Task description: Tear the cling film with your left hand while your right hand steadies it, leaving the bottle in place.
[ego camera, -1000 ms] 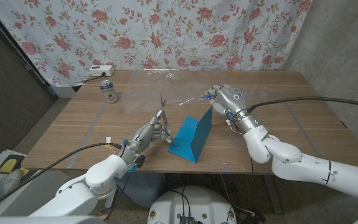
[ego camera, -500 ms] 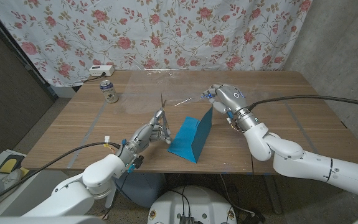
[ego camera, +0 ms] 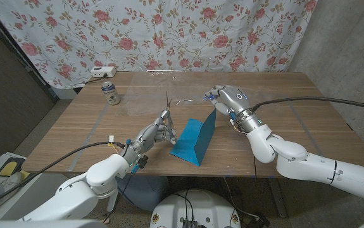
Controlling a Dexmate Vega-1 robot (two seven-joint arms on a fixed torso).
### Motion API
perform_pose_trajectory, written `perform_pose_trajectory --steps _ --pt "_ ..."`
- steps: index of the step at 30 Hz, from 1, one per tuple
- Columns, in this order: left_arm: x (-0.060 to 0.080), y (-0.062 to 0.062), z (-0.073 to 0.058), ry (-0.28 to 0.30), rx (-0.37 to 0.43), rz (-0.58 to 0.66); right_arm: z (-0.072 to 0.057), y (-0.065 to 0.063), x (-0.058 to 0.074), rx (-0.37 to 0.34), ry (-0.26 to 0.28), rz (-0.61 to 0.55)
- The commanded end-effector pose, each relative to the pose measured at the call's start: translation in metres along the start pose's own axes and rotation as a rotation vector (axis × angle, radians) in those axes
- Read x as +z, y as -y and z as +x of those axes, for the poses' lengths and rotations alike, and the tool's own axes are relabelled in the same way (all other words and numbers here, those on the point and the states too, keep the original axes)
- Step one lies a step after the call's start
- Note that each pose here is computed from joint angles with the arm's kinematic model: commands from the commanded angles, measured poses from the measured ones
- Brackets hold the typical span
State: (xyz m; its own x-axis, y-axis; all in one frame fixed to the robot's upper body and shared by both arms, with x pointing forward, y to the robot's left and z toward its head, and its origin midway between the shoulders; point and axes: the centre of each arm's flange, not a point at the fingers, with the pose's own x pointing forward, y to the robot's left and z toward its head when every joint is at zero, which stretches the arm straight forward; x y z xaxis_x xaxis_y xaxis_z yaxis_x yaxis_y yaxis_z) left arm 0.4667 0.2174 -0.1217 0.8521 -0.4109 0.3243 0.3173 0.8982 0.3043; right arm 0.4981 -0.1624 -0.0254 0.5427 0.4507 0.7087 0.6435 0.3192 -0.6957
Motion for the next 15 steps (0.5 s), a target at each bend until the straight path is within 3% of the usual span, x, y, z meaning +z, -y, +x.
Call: perform_pose_trajectory --steps 1,15 --pt "0.0003 0.0021 0.0057 0.006 -0.013 -0.003 -0.0015 0.0009 0.0037 0.003 -0.001 0.002" --pt "0.0008 0.0043 0.0082 0.001 -0.023 0.001 -0.0039 0.0018 0.0042 0.005 0.001 0.001"
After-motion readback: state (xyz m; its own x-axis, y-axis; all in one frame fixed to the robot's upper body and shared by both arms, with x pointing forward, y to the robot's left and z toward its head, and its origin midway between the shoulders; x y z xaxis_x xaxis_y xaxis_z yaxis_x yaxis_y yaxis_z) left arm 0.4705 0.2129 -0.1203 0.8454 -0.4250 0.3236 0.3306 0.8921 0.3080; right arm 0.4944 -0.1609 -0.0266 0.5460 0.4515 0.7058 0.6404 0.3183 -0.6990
